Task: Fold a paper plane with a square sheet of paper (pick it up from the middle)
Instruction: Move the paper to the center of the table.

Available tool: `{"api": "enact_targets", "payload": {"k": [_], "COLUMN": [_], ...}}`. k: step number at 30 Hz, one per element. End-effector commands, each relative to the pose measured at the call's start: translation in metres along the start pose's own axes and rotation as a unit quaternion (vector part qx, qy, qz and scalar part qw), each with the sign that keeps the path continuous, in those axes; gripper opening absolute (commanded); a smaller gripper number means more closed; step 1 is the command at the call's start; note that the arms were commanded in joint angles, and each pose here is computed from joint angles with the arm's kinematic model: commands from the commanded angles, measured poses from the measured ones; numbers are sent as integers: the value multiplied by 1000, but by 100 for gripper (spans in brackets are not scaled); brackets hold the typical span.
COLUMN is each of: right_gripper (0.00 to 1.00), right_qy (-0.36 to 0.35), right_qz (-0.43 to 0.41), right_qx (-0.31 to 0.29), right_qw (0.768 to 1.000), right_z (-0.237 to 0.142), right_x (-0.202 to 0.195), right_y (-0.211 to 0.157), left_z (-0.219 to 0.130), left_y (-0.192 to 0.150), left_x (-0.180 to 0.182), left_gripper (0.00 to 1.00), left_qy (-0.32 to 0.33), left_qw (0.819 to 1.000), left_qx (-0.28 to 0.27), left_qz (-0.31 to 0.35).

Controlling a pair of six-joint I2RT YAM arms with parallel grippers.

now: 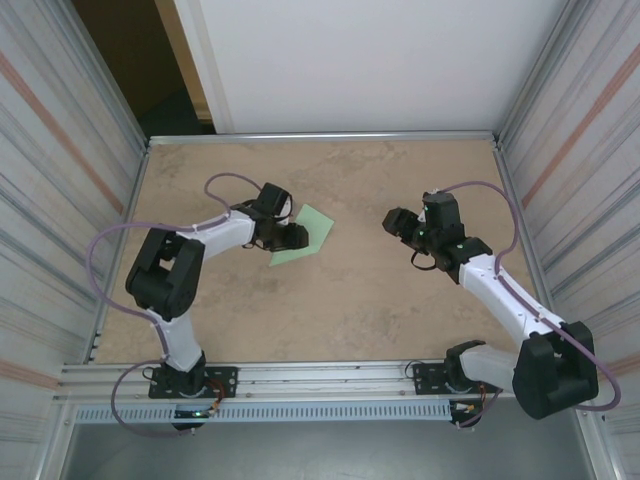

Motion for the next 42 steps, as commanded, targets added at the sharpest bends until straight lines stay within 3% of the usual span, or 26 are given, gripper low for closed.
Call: {"api": "enact_targets", "payload": {"k": [1,11,19,29,36,42], "right_gripper": [62,62,61,56,51,44], "right_qy": [3,-1,-5,12,-6,-26], "right_qz": [11,7,-2,51,90,148], "right_qx": [5,27,87,162,198,221], "right_qw": [1000,1000,996,985,976,964], "right_z": [4,16,45,84,105,117], "right_x": [-1,1,15,37,32,21], "right_y": [-2,-9,-31,-77,-102,-119], "left_z": [2,3,16,15,12,15], "left_y": [8,10,6,-28,-58,-64], "left_x": [3,20,37,22,-1,1], "left_gripper": [48,49,48,41,36,30], "left_qy": [6,-40,-91,-135,-145,-135], "left_qw": [1000,998,990,976,971,968], "left_qx": [-9,-9,15,57,79,87], "left_qz": [6,-45,-107,-164,-172,-193]}}
Point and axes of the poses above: each hand's point on the last joint's axis, 136 mm out from that joint toward the fingers, its own z axis out along the fingers, its own x axis along the line the jaws close on, y = z × x, the point moved 7 cm from there along -z, back along the fingers, and after that the axes turned 2 degrees about z, right-handed, at the moved point
